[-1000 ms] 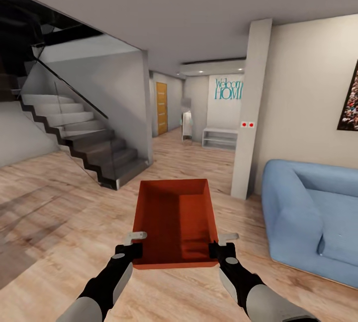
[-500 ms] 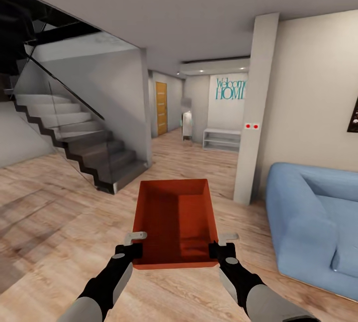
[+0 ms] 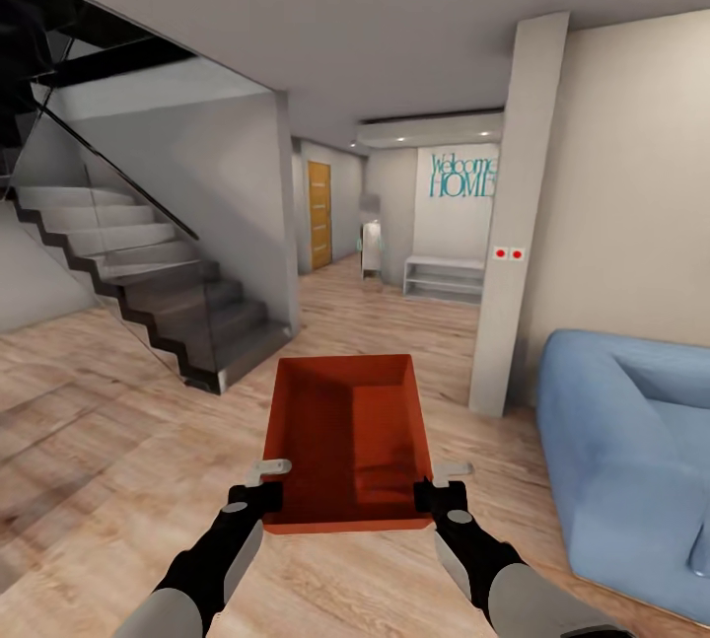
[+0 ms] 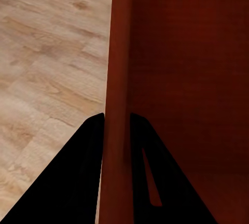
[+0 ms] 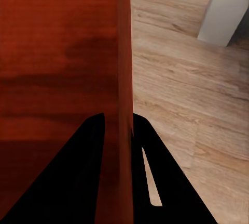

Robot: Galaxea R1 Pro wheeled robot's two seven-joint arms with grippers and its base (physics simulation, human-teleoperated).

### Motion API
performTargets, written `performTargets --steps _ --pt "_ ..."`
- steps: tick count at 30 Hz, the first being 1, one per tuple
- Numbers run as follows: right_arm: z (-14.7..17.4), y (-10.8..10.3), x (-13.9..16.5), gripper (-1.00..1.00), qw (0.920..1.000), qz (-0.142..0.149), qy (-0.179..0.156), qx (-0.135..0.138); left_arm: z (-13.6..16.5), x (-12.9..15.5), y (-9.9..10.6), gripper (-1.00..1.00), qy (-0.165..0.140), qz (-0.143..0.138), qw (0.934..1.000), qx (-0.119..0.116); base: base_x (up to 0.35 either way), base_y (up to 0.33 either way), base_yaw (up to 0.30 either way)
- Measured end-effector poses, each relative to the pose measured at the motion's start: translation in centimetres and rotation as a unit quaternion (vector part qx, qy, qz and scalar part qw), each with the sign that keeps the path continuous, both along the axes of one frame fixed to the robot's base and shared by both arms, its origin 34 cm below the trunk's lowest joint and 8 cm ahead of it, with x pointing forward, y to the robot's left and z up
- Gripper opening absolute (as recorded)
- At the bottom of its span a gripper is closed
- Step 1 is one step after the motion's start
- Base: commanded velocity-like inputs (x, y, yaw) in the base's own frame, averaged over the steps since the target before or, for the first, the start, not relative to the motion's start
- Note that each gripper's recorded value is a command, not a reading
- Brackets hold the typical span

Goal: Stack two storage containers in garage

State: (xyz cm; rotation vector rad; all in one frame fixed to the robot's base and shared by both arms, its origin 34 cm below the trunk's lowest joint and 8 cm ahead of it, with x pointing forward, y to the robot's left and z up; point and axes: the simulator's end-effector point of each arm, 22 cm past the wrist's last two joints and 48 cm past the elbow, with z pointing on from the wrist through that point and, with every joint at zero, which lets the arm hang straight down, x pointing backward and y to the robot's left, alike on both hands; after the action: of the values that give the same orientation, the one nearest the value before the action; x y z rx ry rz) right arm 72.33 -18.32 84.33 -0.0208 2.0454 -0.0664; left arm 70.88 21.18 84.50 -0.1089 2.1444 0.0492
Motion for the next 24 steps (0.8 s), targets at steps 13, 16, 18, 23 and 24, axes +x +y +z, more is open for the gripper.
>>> performTargets --steps 13,16,18,23,24 --pt "0.00 0.00 0.00 -1.00 1.0000 0.000 0.000 0.000 -0.02 -0.01 0.00 -1.00 0.000 0.000 1.0000 0.000 0.323 0.000 0.000" --pt "0.01 -0.01 0.00 -1.00 1.0000 0.000 0.000 0.000 -0.01 0.00 -0.01 -1.00 0.000 0.000 1.0000 0.000 0.323 0.000 0.000" --pt "0.02 -0.01 0.01 -1.00 1.0000 0.000 -0.001 0.000 0.01 0.01 -0.01 -1.00 -0.001 0.000 1.0000 0.000 0.323 0.000 0.000" --pt "0.04 -0.02 0.02 -1.00 1.0000 0.000 -0.001 -0.001 0.00 0.01 -0.03 -1.00 -0.001 0.000 1.0000 0.000 0.323 0.000 0.000" --pt "0.04 -0.03 0.02 -1.00 1.0000 0.000 -0.001 -0.001 0.00 0.01 -0.04 -1.00 -0.001 0.000 1.0000 0.000 0.322 0.000 0.000"
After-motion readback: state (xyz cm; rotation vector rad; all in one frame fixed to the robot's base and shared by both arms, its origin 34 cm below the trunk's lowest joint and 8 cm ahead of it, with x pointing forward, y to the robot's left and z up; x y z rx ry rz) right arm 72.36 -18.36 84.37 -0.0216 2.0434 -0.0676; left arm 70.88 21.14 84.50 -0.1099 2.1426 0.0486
